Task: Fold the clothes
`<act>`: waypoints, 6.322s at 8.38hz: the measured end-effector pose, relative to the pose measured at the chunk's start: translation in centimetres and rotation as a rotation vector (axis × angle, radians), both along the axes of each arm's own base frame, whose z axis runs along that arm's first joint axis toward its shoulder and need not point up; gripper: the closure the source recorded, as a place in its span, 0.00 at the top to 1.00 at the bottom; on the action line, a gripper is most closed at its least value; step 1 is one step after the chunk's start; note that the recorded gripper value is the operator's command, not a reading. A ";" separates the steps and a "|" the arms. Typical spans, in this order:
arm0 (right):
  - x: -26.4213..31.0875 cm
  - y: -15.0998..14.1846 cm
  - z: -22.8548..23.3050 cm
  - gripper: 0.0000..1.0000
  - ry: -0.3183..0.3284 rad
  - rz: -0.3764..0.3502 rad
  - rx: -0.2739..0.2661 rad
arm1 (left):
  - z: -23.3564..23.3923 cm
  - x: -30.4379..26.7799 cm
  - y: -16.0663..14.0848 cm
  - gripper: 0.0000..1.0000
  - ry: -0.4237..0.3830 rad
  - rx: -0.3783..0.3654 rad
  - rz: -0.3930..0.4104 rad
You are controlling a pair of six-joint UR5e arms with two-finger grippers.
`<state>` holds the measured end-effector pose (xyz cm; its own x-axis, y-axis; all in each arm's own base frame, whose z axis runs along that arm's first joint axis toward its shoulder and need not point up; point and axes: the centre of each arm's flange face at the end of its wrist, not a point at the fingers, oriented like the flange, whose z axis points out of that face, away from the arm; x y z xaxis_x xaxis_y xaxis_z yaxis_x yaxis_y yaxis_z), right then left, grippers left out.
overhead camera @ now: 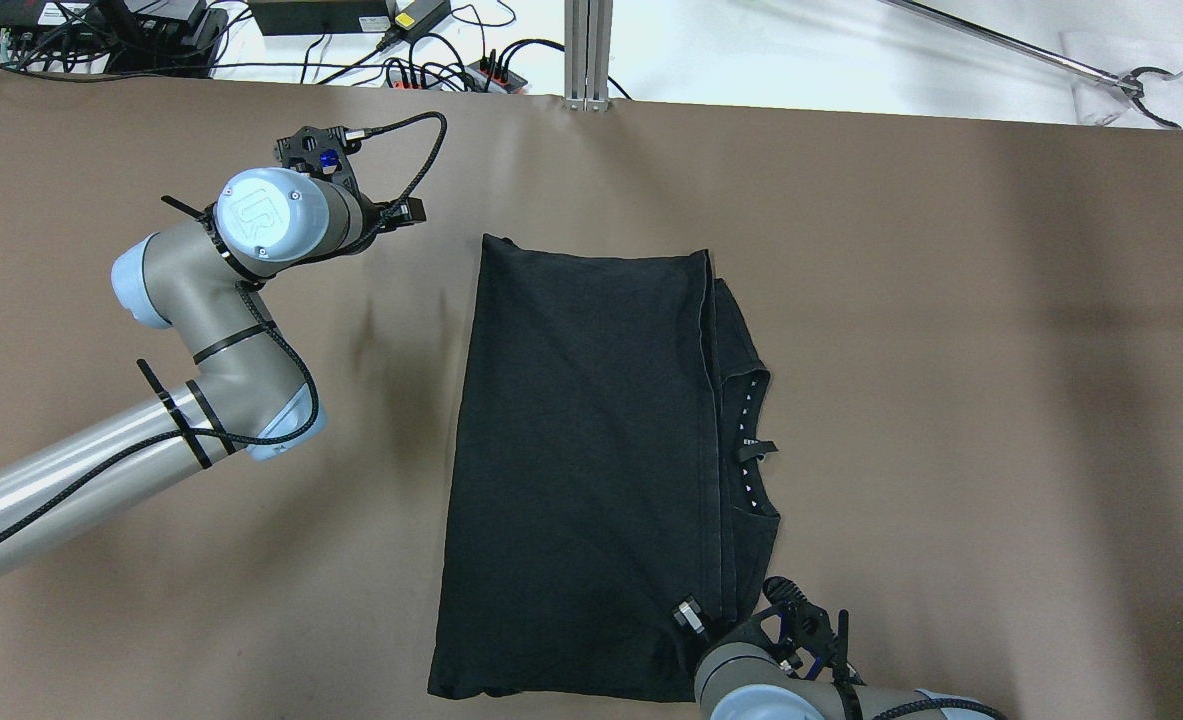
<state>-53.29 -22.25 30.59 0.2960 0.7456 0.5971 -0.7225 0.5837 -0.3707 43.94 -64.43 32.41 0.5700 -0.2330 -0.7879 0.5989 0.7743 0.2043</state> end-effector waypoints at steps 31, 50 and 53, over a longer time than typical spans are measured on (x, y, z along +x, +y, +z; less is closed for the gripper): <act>3.3 0.4 -2.6 0.00 -0.059 -0.206 -0.037 | -2.7 9.2 46.8 0.00 0.462 -0.374 0.090; 14.3 -49.7 -2.5 0.95 0.098 -0.284 0.360 | -9.8 3.0 -8.8 0.95 0.294 -0.200 -0.139; 16.3 -47.4 0.6 0.95 0.140 -0.371 0.436 | -7.7 -2.1 -9.9 0.95 0.227 -0.156 -0.071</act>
